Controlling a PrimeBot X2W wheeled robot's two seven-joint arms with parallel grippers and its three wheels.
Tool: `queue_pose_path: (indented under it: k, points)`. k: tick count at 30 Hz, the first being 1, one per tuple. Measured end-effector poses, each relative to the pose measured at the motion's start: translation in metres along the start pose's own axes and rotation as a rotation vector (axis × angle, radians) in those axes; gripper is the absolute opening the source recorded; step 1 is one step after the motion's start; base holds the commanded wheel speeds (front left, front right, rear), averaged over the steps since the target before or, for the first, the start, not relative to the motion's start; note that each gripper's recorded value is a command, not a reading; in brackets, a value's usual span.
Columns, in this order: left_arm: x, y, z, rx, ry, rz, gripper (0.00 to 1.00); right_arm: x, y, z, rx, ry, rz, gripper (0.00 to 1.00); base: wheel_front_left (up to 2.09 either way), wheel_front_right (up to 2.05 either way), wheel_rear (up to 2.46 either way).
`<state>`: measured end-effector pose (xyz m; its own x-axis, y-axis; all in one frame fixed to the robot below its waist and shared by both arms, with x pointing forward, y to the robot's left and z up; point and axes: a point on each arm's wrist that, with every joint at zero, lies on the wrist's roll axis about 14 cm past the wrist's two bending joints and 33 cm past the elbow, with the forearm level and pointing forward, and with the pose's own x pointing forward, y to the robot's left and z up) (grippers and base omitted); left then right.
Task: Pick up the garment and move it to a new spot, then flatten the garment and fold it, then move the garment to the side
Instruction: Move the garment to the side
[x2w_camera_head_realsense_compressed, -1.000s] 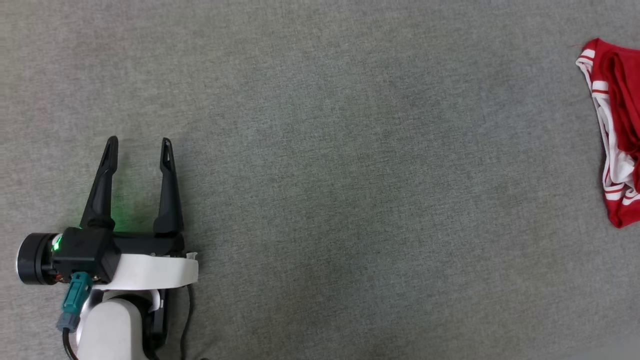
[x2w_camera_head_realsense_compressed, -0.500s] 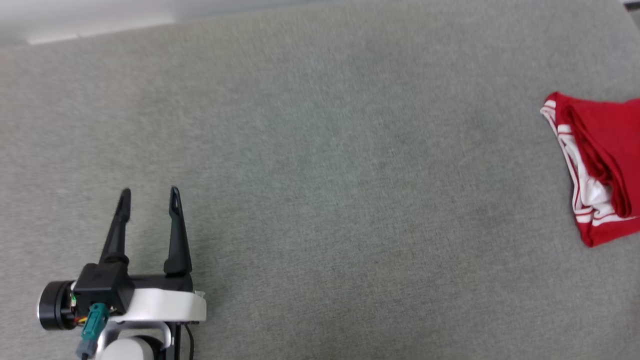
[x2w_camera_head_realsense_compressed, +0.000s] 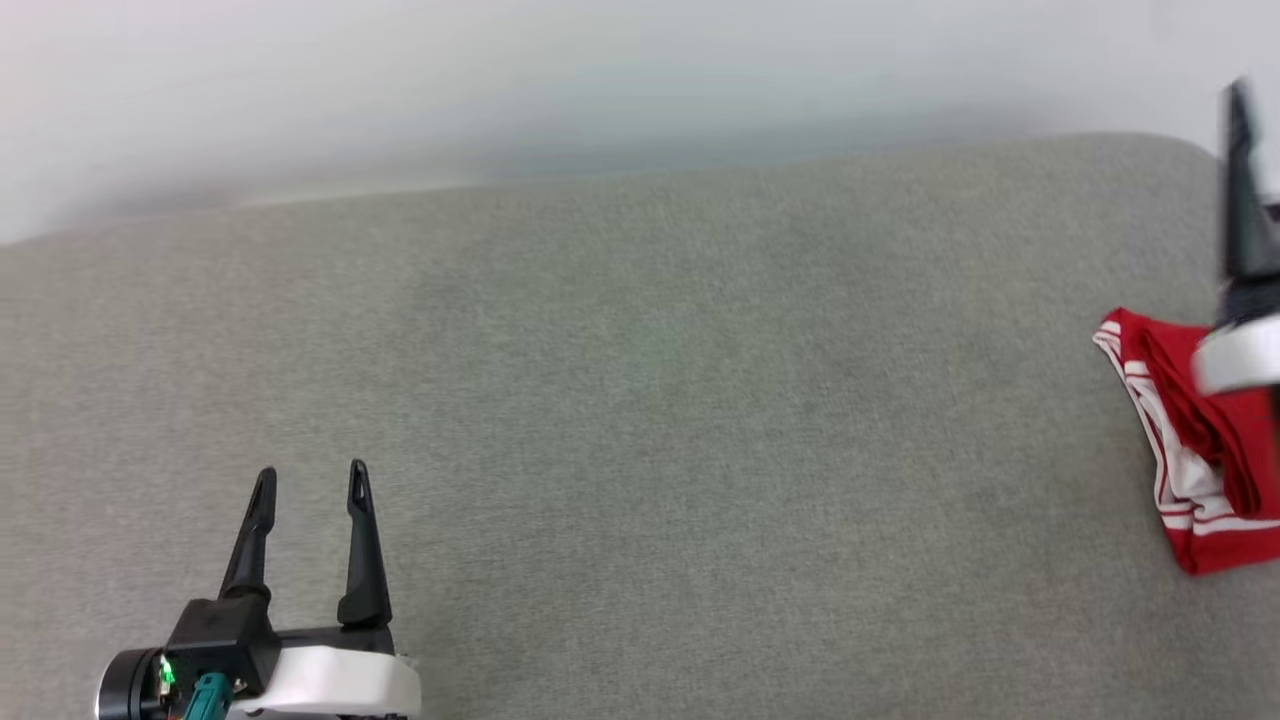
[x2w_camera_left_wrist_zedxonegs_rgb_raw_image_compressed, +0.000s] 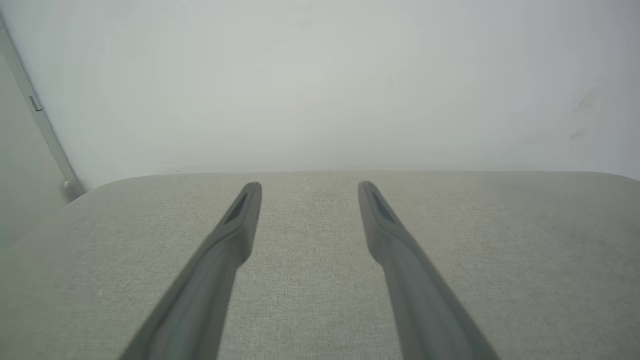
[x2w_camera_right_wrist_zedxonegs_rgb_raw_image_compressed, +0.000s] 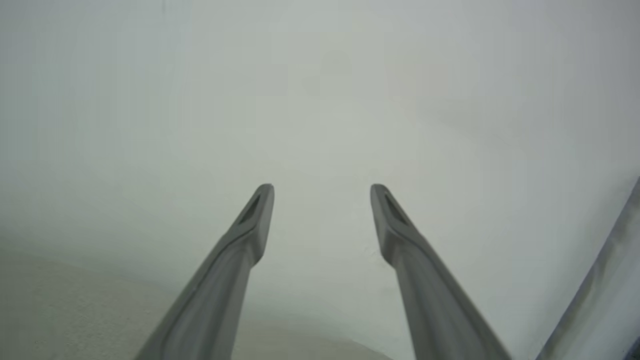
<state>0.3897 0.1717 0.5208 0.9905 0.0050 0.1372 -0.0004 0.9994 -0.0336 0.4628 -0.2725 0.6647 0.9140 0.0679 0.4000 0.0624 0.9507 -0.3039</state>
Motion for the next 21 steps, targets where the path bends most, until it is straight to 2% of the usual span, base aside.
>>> queue_pose_path:
  k: [4, 10, 21]
  points:
    - [-0.011, 0.009, 0.007, 0.002, -0.013, 0.029, 1.00, -0.021, 0.044, 0.010, 0.102, -0.037, 0.038, 1.00, 0.00, 0.00, 0.00]
    - [-0.023, 0.019, 0.013, 0.008, -0.022, 0.058, 1.00, -0.056, 0.088, -0.005, 0.222, 0.030, 0.074, 1.00, 0.00, 0.00, 0.00]
    - [-0.036, 0.022, 0.013, 0.009, -0.015, 0.061, 1.00, -0.120, 0.112, -0.041, 0.353, 0.201, 0.034, 1.00, 0.00, 0.00, 0.00]
